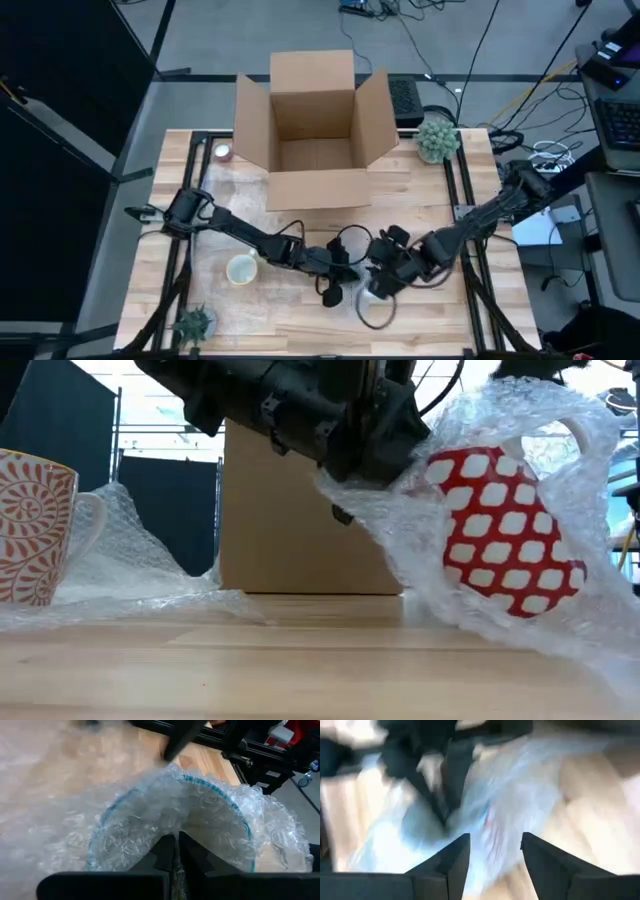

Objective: Wrap mug
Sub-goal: Wrap the red mug with the bubble wrap

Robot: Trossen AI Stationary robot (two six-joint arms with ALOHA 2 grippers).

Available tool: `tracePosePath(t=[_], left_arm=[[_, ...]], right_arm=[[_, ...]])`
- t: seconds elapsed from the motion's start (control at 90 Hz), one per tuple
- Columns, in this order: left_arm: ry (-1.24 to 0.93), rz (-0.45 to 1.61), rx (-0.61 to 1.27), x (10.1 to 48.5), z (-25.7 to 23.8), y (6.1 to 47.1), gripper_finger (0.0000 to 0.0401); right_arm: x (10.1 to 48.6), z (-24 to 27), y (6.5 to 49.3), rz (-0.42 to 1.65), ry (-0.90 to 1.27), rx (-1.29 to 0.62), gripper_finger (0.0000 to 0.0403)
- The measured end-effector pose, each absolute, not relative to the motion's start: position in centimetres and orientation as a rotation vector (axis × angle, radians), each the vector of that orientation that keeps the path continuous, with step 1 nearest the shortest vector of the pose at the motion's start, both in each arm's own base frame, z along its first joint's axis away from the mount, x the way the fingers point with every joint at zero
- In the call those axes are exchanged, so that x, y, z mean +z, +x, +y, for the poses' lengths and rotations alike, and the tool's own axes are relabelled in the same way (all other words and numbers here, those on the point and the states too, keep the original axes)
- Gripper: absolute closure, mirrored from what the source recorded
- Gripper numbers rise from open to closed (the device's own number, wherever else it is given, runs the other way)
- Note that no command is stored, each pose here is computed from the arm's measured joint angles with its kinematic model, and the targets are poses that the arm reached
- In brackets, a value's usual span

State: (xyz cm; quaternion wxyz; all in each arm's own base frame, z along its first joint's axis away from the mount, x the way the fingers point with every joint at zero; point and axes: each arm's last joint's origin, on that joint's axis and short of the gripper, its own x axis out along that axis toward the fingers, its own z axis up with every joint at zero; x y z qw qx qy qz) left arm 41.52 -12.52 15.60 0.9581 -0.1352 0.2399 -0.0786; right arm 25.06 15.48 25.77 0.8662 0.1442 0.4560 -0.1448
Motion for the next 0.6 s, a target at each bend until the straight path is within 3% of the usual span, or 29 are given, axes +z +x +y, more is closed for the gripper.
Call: tracePosePath(t=[0.222,0.356,0.6], left_arm=[[-0.28,0.46,-0.165,15.9,-12.6,41.6,0.04],[-0.285,0.438,-0.17,16.2,-12.6,41.7,0.0399],[-0.287,0.41,-0.177,16.8,-12.7,42.0,0.0399]], right_arm=[[22.7,18.0,23.3,0.973,0.311,-0.274,0.0236],[19.5,17.7,23.1,0.912,0.344,-0.298,0.0236],[17.1,17.0,23.2,0.812,0.367,-0.242,0.0236]])
